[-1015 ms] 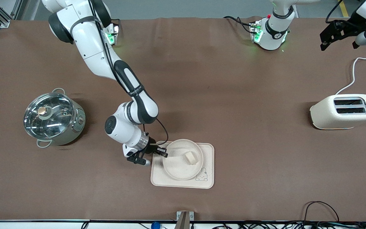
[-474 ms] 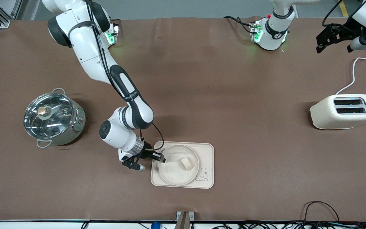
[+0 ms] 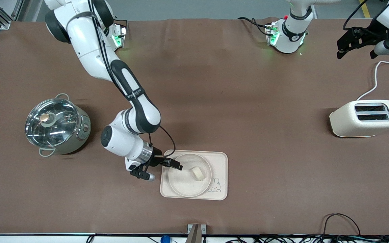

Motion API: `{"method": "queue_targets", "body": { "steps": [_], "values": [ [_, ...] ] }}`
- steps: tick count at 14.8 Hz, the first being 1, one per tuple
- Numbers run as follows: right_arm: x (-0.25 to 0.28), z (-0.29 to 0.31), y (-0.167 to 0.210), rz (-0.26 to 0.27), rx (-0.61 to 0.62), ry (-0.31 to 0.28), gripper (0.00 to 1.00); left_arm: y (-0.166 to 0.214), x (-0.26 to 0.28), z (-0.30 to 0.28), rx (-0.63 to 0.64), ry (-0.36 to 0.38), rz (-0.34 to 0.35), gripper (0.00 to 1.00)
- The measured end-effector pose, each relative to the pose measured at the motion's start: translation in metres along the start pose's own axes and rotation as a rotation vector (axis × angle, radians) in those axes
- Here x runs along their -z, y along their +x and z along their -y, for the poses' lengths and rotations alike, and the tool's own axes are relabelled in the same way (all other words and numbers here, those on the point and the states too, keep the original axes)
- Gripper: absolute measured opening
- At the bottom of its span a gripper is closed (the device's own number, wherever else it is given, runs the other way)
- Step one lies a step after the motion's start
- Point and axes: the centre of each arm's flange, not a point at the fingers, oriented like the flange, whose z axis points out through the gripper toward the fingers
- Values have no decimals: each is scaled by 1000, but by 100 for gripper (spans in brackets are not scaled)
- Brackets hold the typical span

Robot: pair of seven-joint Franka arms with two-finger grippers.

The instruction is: Place bun in plate and plate on tray

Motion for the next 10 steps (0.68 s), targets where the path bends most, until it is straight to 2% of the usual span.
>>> {"method": "queue_targets", "body": {
  "steps": [6,10],
  "values": [
    [115,-23,19,-20,-20,-71,100,1,5,1,1,-2,-11,100],
    [235,-42,31,16,112,-300,100,0,5,1,1,-1,-8,100]
  ]
}}
